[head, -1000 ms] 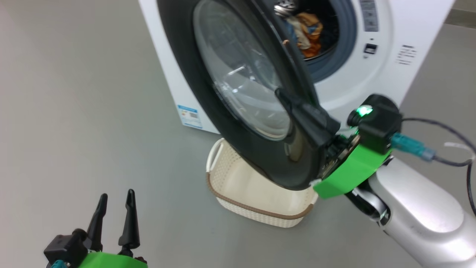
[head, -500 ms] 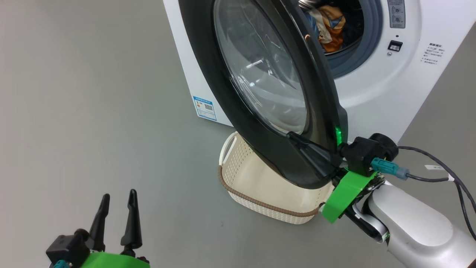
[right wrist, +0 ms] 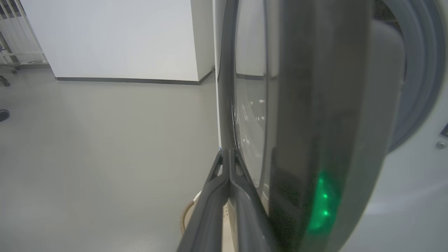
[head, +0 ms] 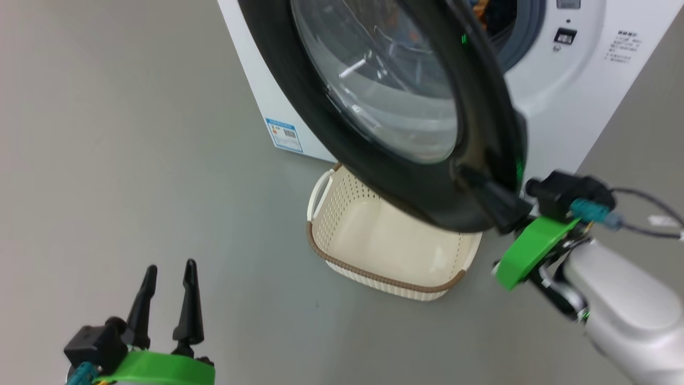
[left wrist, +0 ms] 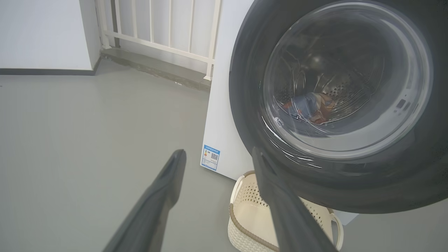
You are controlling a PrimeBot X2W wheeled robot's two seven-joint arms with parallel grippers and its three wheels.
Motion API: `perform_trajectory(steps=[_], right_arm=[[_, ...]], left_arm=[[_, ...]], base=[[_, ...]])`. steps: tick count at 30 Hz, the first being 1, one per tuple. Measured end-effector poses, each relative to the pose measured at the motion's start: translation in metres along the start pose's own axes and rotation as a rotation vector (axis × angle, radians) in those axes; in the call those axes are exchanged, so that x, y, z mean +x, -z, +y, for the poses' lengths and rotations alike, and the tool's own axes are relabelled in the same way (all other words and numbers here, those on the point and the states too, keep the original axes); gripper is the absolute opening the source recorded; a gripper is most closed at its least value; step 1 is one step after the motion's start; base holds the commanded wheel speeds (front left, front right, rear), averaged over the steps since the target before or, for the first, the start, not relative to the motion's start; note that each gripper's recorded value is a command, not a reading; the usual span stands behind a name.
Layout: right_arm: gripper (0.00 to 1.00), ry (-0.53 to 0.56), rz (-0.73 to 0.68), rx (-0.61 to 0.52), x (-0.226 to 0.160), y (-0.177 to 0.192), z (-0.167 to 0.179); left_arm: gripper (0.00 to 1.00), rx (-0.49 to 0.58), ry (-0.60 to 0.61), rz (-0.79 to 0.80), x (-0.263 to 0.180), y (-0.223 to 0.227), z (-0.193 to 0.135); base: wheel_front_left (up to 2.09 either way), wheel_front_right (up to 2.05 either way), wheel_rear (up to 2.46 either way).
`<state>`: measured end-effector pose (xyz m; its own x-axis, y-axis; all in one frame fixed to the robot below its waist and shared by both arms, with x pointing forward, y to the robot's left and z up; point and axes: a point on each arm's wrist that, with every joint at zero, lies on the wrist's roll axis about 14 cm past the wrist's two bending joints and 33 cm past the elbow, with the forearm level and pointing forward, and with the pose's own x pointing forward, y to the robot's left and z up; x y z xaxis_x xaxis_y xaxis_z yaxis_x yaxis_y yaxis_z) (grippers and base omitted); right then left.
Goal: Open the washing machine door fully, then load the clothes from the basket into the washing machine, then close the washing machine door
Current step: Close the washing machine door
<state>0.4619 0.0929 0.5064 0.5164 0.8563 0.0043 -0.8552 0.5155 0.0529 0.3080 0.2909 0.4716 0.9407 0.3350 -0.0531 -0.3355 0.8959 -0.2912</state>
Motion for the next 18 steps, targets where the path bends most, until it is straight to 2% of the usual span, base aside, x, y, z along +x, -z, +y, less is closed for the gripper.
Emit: perform_trajectory(steps=[18], right_arm=[[0.00,0.235,-0.087,-0.007,0.021,-0.015,-0.142]], left_arm=[[1.00,0.049,0.033,0.073,0.046,0.024,-0.017]], base=[[0.00,0.00,0.00]])
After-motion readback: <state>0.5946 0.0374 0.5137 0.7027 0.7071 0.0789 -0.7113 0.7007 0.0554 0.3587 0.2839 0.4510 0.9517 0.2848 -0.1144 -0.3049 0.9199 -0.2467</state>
